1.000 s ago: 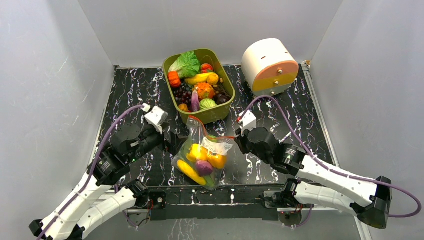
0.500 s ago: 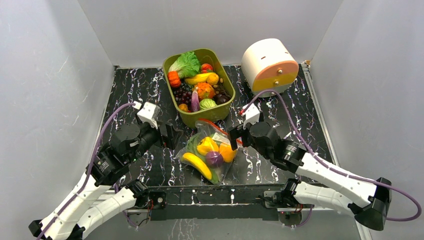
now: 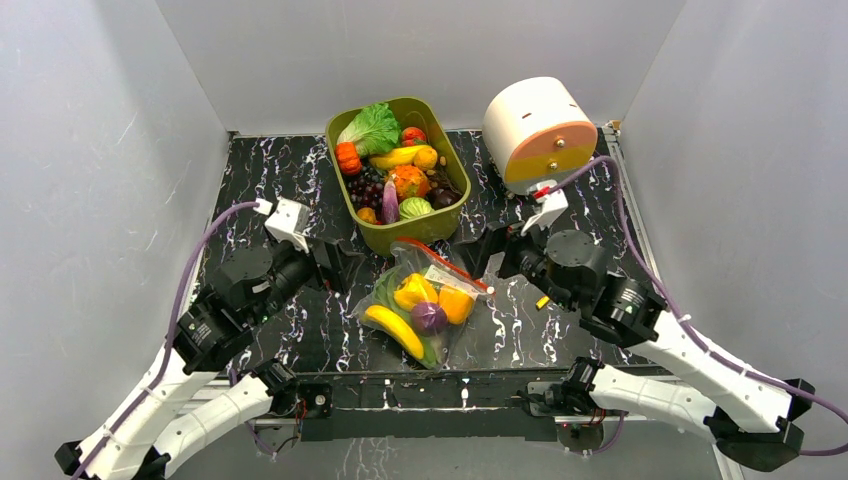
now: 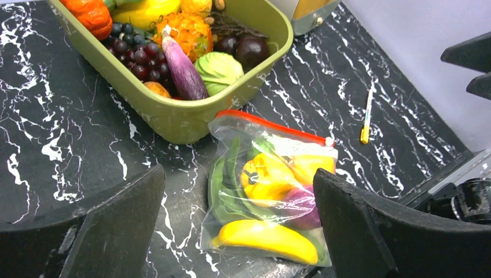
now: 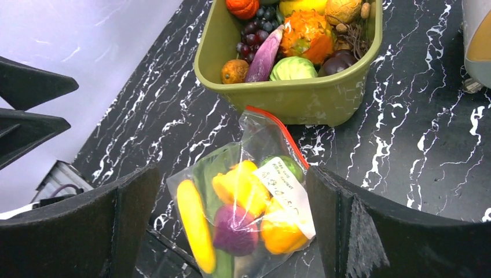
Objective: Place the food in the zip-top bag and seal the zipper
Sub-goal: Reset both arms
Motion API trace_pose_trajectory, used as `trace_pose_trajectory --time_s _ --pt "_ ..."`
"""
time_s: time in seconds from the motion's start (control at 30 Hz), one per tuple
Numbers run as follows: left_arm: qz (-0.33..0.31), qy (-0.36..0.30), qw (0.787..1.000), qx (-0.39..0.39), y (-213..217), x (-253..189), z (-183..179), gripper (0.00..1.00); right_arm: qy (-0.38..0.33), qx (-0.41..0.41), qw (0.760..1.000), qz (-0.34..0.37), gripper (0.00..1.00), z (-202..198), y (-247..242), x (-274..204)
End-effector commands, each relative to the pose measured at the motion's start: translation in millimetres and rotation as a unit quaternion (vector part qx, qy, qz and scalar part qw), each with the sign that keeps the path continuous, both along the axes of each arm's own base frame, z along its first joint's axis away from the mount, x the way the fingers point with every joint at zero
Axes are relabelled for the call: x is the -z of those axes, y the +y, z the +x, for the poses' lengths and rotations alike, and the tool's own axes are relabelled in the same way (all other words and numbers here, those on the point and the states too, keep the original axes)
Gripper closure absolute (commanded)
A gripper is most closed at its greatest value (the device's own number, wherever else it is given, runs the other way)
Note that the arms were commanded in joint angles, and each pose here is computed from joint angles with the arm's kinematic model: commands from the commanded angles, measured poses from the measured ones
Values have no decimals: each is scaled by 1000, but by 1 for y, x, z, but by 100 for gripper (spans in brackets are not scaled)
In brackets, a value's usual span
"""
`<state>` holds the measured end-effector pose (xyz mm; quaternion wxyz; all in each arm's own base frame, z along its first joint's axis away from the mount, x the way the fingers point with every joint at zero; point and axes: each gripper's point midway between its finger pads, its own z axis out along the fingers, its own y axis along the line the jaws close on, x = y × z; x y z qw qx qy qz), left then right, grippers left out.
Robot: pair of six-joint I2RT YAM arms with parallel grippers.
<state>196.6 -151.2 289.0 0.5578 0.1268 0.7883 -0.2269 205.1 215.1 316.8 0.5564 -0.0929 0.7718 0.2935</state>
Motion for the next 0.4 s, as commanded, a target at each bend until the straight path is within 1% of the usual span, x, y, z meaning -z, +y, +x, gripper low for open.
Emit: trace_pose_trajectory --time_s 0.0,0.13,0.3,0.37 --pt "-42 -29 999 -3 -2 -37 0 2 -6 11 998 59 2 -8 -11 -33" --pt "-48 -32 998 -7 -1 -49 1 2 -16 15 996 81 2 -13 -19 -44" --pt "-35 -22 999 -17 0 -40 6 2 -16 18 996 86 2 -15 -23 -42" --pt "-36 -23 999 -3 -4 -39 3 2 -15 19 996 83 2 -15 -24 -38"
